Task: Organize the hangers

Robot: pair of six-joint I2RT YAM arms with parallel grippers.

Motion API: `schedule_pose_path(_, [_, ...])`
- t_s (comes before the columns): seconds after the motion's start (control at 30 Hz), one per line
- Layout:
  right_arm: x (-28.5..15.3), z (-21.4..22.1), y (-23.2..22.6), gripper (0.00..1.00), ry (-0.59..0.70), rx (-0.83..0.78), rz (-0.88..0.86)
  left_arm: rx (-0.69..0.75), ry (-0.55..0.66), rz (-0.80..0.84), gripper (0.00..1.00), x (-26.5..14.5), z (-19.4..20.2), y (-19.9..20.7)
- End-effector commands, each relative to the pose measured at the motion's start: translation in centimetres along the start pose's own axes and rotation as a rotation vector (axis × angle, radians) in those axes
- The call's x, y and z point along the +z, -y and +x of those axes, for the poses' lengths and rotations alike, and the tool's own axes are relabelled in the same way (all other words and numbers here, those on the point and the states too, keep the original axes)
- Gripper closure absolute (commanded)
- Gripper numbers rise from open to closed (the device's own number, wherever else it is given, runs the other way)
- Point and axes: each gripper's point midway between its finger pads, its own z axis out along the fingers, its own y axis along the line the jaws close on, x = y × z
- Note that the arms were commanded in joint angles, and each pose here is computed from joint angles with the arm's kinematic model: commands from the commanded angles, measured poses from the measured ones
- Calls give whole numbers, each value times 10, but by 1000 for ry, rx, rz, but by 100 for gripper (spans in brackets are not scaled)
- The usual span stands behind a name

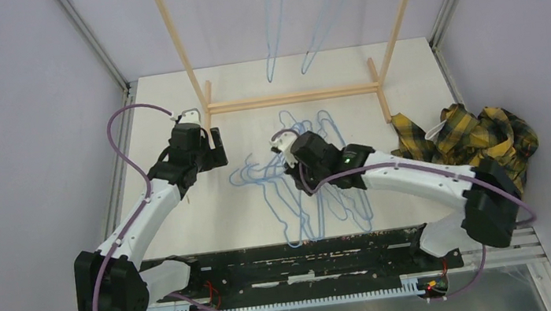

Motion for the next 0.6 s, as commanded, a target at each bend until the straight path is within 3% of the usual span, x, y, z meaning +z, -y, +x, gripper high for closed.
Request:
schedule_pose_path(0.0, [-60, -77, -9, 99, 249, 86, -101, -37, 33, 13, 9, -3, -10, 5])
schedule_pose_path(0.2, [-44, -88, -25, 99, 242, 144, -203, -41, 39, 16, 9, -5, -10, 5])
schedule_pose_path(0.37, [-57, -100, -28, 99, 291, 189, -228, -37, 44, 15, 9, -6, -11, 4])
schedule_pose_path(0.57, [-79, -75, -4, 99, 279, 286, -178, -39, 42, 30, 9, -5, -12, 7])
